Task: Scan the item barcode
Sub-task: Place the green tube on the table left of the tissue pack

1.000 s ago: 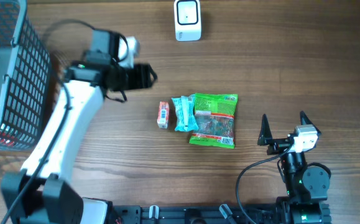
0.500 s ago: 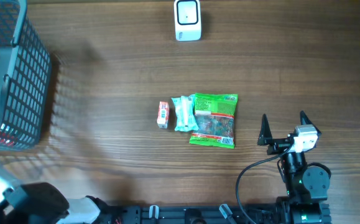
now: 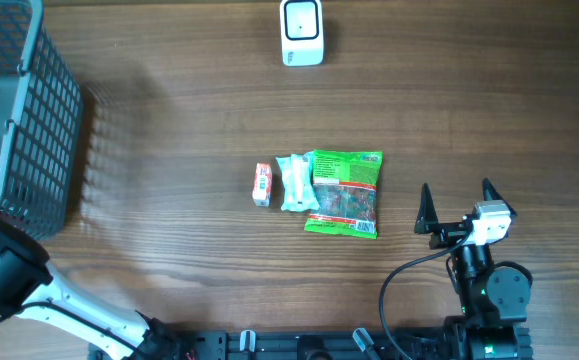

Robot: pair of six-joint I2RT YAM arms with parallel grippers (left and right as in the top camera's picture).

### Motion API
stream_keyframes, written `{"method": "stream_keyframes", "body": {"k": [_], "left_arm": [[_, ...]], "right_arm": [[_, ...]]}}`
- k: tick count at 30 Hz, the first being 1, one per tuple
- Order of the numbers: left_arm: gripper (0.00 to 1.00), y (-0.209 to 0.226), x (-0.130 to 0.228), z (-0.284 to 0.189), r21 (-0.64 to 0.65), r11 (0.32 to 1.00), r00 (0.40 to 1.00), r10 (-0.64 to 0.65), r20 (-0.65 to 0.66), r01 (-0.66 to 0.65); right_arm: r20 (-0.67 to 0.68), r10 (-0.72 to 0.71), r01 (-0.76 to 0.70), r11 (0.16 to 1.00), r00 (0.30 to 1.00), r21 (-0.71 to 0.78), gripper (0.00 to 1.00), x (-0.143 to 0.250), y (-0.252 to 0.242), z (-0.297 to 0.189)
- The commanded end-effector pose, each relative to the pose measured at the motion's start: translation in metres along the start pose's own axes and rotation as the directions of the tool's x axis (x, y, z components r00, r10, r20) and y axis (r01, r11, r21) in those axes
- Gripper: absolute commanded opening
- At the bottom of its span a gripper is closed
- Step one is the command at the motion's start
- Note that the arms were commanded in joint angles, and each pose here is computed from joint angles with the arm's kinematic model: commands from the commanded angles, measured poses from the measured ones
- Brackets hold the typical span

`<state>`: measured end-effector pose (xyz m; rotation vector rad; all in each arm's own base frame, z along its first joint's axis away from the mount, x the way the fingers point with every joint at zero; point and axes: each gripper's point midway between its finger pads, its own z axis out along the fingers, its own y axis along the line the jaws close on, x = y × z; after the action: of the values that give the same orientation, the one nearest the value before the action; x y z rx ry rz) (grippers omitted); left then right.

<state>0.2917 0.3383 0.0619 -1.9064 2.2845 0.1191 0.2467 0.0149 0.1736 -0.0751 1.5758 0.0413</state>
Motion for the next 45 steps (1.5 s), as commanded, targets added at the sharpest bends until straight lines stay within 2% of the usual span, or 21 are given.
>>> {"method": "stream_keyframes", "body": {"k": [1, 2, 4, 5, 8, 12, 14, 16, 18, 20, 23, 26, 29, 32, 36, 38, 41, 42, 43, 44, 45], "left_arm": [[0.58, 0.007, 0.012, 0.023, -0.035, 0.999, 0.999, 0.009, -0.039, -0.01], [0.57, 0.009, 0.016, 0.028, -0.039, 0.999, 0.999, 0.009, -0.045, -0.011], [0.38, 0.01, 0.019, 0.034, -0.04, 0.999, 0.999, 0.009, -0.047, -0.011], [0.23, 0.009, 0.017, 0.033, -0.035, 0.999, 0.999, 0.009, -0.041, -0.01], [0.13, 0.002, 0.004, 0.011, 0.0, 1.0, 1.0, 0.006, 0.01, -0.006], [0.16, -0.013, -0.029, -0.076, 0.106, 0.994, 0.984, -0.015, 0.179, -0.004], [0.17, -0.025, -0.037, -0.135, 0.221, 0.975, 0.963, -0.035, 0.267, -0.025], [0.16, -0.041, -0.028, -0.217, 0.405, 0.91, 0.931, -0.073, 0.359, -0.085], [0.16, -0.048, -0.008, -0.267, 0.501, 0.856, 0.915, -0.097, 0.393, -0.125], [0.16, -0.061, 0.027, -0.303, 0.566, 0.798, 0.914, -0.049, 0.403, -0.207], [0.17, -0.079, 0.103, -0.329, 0.568, 0.739, 0.905, 0.132, 0.405, -0.362], [0.18, -0.086, 0.171, -0.319, 0.507, 0.71, 0.869, 0.35, 0.349, -0.489], [0.18, -0.091, 0.233, -0.279, 0.385, 0.68, 0.78, 0.566, 0.266, -0.624], [0.18, -0.104, 0.304, -0.216, 0.343, 0.58, 0.654, 0.739, 0.16, -0.739], [0.21, -0.112, 0.369, -0.125, 0.337, 0.469, 0.534, 0.835, 0.132, -0.816], [0.24, -0.109, 0.386, -0.071, 0.279, 0.44, 0.491, 0.858, 0.151, -0.854], [0.24, -0.1, 0.403, -0.03, 0.246, 0.417, 0.452, 0.886, 0.107, -0.875], [0.31, -0.099, 0.404, -0.025, 0.24, 0.417, 0.449, 0.888, 0.096, -0.877], [0.88, -0.1, 0.404, -0.023, 0.239, 0.417, 0.449, 0.888, 0.095, -0.877], [0.97, -0.103, 0.404, -0.026, 0.243, 0.416, 0.449, 0.887, 0.103, -0.877], [1.0, -0.111, 0.4, -0.037, 0.251, 0.417, 0.456, 0.881, 0.125, -0.874]], "right_arm": [[0.006, -0.004, 0.005, 1.0, 1.0, -0.006, 1.0, -0.001, 0.001, 0.0], [0.006, -0.004, 0.005, 1.0, 1.0, -0.006, 1.0, -0.001, 0.001, 0.0], [0.006, -0.004, 0.005, 1.0, 1.0, -0.006, 1.0, -0.001, 0.001, 0.0], [0.006, -0.004, 0.005, 1.0, 1.0, -0.006, 1.0, -0.001, 0.001, 0.0], [0.006, -0.004, 0.005, 1.0, 1.0, -0.006, 1.0, -0.001, 0.001, 0.0], [0.006, -0.004, 0.005, 1.0, 1.0, -0.006, 0.99, -0.001, 0.001, 0.0], [0.006, -0.004, 0.005, 1.0, 1.0, -0.006, 1.0, -0.001, 0.001, 0.0], [0.006, -0.004, 0.005, 1.0, 1.0, -0.006, 1.0, -0.001, 0.001, 0.0], [0.006, -0.004, 0.005, 1.0, 1.0, -0.006, 1.0, -0.001, 0.001, 0.0], [0.006, -0.004, 0.005, 1.0, 1.0, -0.006, 1.0, -0.001, 0.001, 0.0], [0.006, -0.004, 0.005, 1.0, 1.0, -0.006, 1.0, -0.001, 0.001, 0.0], [0.006, -0.004, 0.005, 1.0, 1.0, -0.006, 1.0, -0.001, 0.001, 0.0], [0.006, -0.004, 0.005, 1.0, 1.0, -0.006, 1.0, -0.001, 0.001, 0.0], [0.006, -0.004, 0.005, 1.0, 1.0, -0.006, 1.0, -0.001, 0.001, 0.0], [0.006, -0.004, 0.005, 1.0, 1.0, -0.006, 0.99, -0.001, 0.001, 0.0], [0.006, -0.004, 0.004, 1.0, 1.0, -0.006, 1.0, -0.001, 0.001, 0.0], [0.006, -0.004, 0.005, 1.0, 1.0, -0.006, 1.0, -0.001, 0.001, 0.0], [0.006, -0.004, 0.005, 1.0, 1.0, -0.006, 1.0, -0.001, 0.001, 0.0], [0.006, -0.004, 0.005, 1.0, 1.0, -0.006, 1.0, -0.001, 0.001, 0.0], [0.006, -0.004, 0.005, 1.0, 1.0, -0.006, 1.0, -0.001, 0.001, 0.0], [0.006, -0.004, 0.005, 1.0, 1.0, -0.006, 1.0, -0.001, 0.001, 0.0]]}}
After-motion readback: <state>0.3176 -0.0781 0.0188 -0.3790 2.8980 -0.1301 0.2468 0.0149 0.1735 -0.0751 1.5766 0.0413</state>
